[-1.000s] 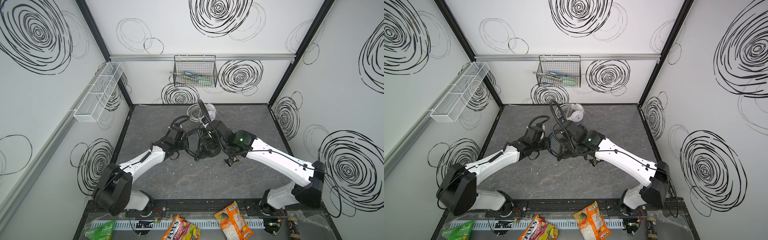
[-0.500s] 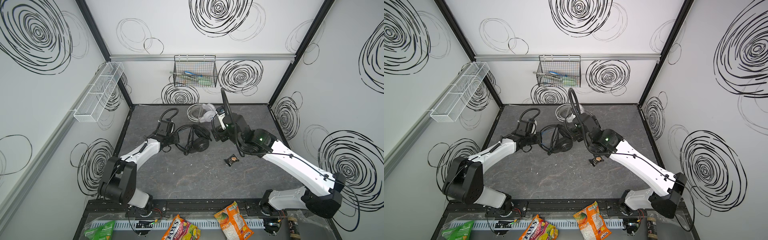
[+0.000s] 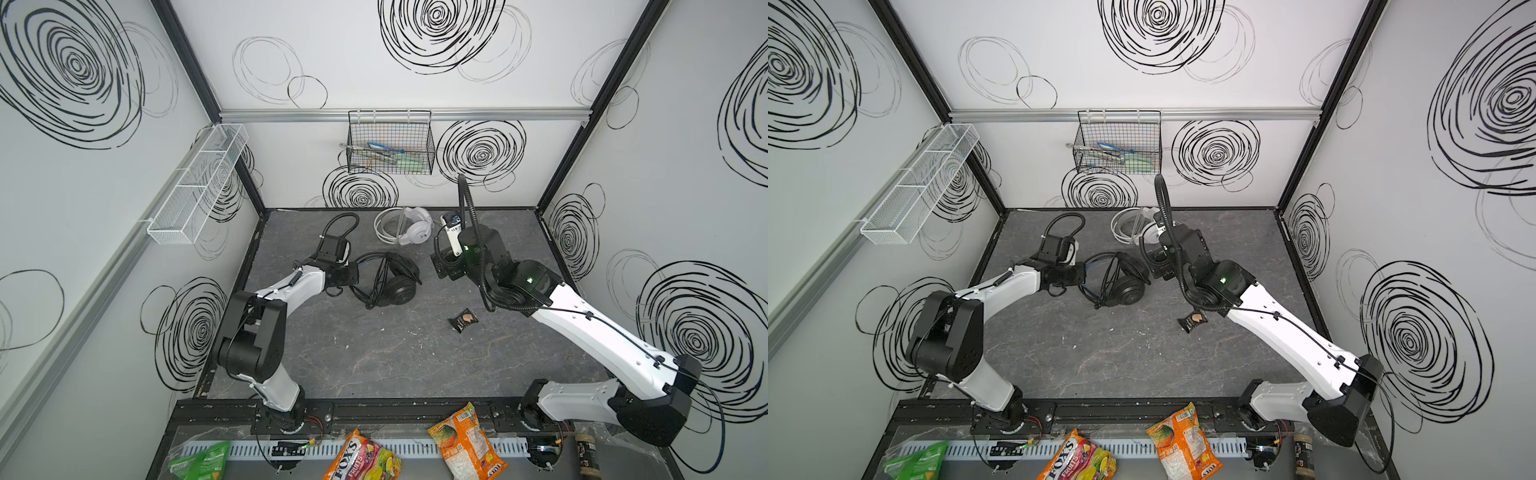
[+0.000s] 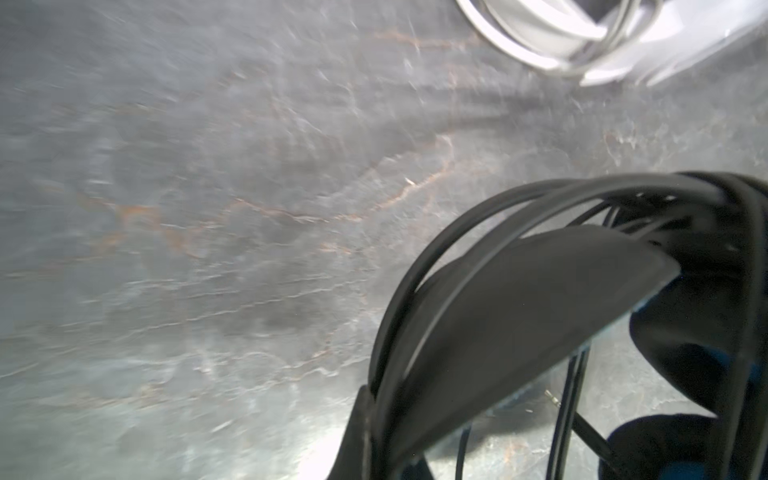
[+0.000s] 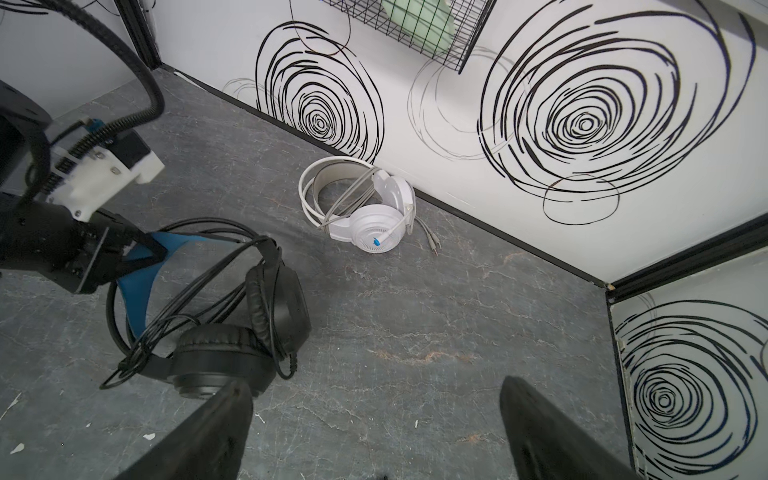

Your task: Wrap the headphones

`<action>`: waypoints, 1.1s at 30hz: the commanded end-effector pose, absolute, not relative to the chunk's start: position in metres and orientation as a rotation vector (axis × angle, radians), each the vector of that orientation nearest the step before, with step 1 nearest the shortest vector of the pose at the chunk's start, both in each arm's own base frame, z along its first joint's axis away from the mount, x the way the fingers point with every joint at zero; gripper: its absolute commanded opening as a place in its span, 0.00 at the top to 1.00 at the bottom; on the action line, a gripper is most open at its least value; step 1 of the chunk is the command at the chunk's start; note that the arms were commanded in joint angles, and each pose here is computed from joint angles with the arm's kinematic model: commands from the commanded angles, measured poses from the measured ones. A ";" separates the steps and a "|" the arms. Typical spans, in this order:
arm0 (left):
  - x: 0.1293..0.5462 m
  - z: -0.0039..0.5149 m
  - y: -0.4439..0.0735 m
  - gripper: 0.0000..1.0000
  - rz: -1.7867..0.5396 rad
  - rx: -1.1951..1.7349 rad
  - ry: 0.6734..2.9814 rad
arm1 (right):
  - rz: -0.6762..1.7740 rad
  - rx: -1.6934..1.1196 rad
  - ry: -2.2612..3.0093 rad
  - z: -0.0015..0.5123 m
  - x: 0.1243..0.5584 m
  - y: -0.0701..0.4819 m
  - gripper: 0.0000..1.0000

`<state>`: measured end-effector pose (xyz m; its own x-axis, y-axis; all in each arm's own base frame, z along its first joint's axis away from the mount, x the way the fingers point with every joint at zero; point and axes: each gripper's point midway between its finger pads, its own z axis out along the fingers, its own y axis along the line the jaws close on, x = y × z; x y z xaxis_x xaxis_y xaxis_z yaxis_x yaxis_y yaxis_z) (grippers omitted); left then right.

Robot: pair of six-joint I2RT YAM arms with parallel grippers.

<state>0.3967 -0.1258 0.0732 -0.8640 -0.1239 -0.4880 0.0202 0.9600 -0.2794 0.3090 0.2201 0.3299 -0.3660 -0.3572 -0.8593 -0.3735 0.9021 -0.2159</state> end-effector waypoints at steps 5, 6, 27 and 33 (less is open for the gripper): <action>0.437 0.091 -0.182 1.00 -0.524 -0.079 2.491 | 0.061 -0.504 1.958 0.338 0.309 0.220 0.03; 0.439 0.089 -0.185 1.00 -0.528 -0.081 2.491 | 0.063 -0.502 1.960 0.337 0.309 0.219 0.03; 0.435 0.076 -0.180 0.36 -0.518 -0.131 2.510 | 0.065 -0.452 1.950 0.334 0.312 0.205 0.03; 0.432 0.091 -0.164 0.20 -0.489 -0.128 2.488 | 0.095 -0.396 1.953 0.326 0.311 0.196 0.03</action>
